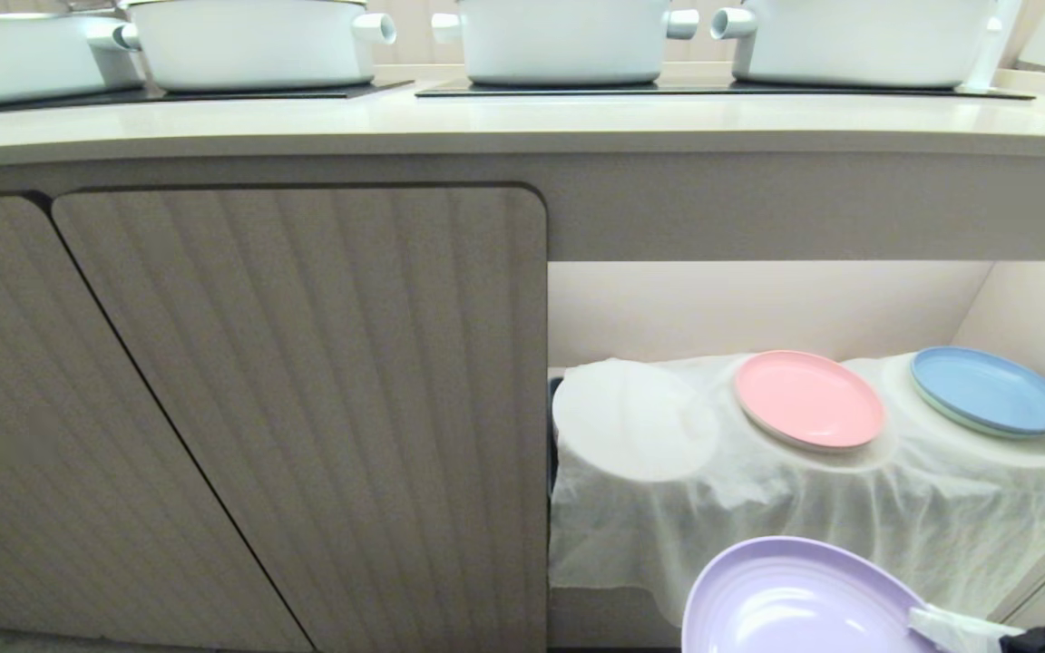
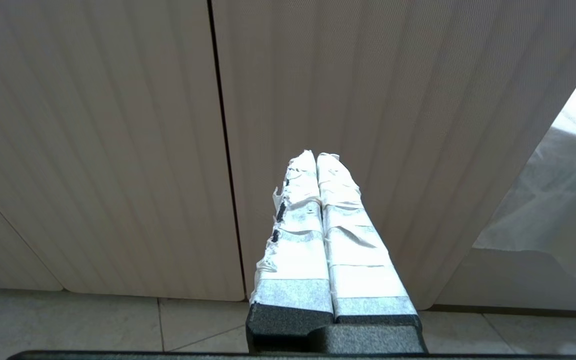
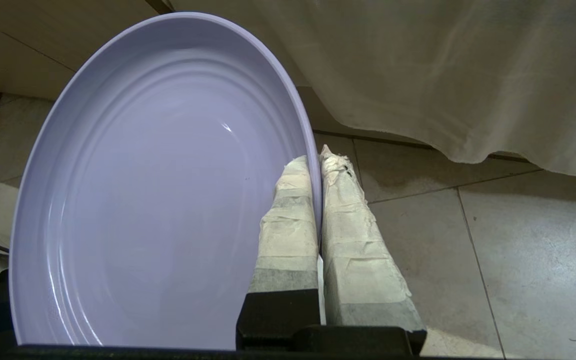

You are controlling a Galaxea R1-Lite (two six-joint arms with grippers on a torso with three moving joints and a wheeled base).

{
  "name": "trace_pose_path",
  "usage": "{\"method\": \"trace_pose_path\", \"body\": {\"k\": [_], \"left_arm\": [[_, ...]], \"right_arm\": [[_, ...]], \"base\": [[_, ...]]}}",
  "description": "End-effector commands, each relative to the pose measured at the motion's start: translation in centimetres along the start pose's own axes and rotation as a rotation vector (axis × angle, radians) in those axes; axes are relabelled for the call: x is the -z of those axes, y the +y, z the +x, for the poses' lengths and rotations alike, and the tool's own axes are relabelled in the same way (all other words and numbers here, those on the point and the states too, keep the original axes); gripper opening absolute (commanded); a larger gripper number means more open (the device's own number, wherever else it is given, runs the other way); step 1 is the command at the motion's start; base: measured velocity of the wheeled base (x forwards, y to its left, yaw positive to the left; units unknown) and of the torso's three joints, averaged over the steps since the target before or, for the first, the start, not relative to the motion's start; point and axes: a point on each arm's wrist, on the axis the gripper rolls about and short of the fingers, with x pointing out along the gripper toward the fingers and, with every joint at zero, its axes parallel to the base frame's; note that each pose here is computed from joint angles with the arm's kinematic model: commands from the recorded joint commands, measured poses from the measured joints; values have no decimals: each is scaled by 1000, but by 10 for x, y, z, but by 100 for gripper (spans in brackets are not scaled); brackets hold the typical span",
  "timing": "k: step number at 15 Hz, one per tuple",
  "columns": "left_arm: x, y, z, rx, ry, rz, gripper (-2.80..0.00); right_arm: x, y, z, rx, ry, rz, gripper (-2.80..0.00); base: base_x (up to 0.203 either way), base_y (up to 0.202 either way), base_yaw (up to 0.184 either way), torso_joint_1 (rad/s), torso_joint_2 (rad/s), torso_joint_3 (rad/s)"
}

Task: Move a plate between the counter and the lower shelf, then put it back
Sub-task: Put the plate

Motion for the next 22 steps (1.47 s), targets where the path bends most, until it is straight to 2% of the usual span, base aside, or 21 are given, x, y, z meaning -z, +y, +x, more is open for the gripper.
{"method": "trace_pose_path", "body": {"k": [1, 14, 18, 22], "left_arm": [[0, 0, 0, -1, 0, -1, -280], [0, 0, 0, -1, 0, -1, -280], [0, 0, 0, 0, 1, -2, -280], [0, 0, 0, -2, 0, -1, -280]], "right_arm": [[0, 0, 0, -3, 0, 0, -280], [3, -1, 1, 0, 13, 6, -280], [2, -1, 2, -1, 14, 4, -280], [1, -1, 3, -2, 13, 3, -280]], "base": [[0, 0, 0, 0, 0, 0], [0, 0, 0, 0, 0, 0], [0, 0, 0, 47, -214, -235], [0, 0, 0, 160, -512, -292]]}}
